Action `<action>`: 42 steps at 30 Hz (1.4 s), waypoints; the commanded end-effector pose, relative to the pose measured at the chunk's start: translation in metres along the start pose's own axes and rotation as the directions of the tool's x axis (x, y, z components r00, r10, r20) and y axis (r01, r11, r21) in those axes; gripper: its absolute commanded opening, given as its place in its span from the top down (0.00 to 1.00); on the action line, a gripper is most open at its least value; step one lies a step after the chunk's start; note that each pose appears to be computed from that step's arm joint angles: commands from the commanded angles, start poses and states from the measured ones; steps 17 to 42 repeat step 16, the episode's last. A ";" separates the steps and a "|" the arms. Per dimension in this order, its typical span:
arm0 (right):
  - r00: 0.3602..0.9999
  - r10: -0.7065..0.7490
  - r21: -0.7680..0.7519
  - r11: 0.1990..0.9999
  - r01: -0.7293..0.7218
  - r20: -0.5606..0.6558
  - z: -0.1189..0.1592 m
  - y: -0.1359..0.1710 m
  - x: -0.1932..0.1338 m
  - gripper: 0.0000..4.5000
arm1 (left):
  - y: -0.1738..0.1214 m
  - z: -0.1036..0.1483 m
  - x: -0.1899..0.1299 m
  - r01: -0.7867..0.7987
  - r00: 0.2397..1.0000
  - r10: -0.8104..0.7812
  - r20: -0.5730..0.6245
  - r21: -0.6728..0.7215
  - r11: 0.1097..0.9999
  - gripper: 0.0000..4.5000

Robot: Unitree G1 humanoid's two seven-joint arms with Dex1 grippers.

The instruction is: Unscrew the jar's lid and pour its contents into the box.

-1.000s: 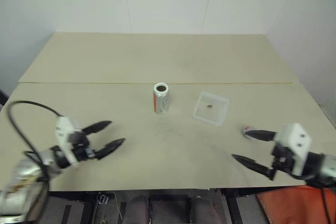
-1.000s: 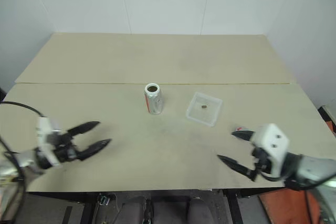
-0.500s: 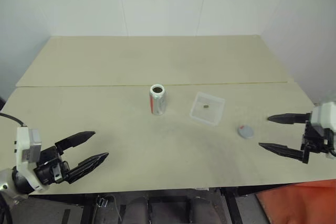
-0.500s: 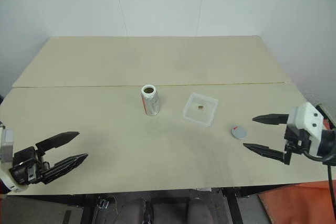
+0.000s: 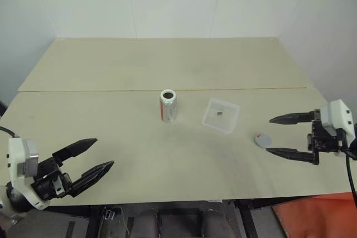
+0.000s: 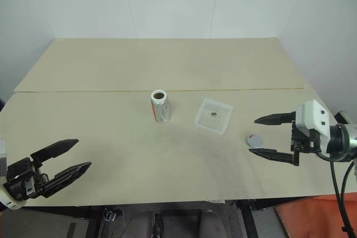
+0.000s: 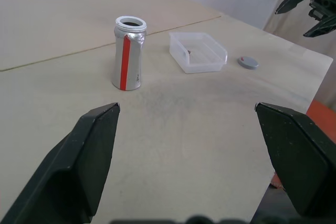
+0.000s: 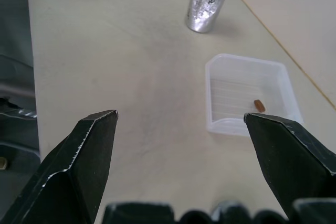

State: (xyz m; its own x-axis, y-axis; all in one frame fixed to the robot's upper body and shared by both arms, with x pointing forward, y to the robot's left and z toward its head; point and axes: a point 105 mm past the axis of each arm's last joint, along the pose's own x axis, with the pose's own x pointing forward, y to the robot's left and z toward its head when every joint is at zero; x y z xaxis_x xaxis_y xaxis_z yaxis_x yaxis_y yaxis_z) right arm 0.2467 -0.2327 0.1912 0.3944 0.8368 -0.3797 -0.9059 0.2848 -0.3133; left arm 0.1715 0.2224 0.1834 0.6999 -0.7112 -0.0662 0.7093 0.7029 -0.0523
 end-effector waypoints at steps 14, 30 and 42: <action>0.997 0.074 -0.061 0.996 -0.072 0.032 0.007 -0.021 0.016 0.00 | -0.013 -0.003 -0.002 -0.056 0.998 0.055 0.041 0.041 0.998 0.01; 0.998 0.064 -0.067 0.996 -0.062 0.027 0.005 -0.023 0.016 0.00 | -0.013 -0.003 0.000 -0.051 0.998 0.049 0.034 0.053 0.997 0.01; 0.998 0.064 -0.067 0.996 -0.062 0.027 0.005 -0.023 0.016 0.00 | -0.013 -0.003 0.000 -0.051 0.998 0.049 0.034 0.053 0.997 0.01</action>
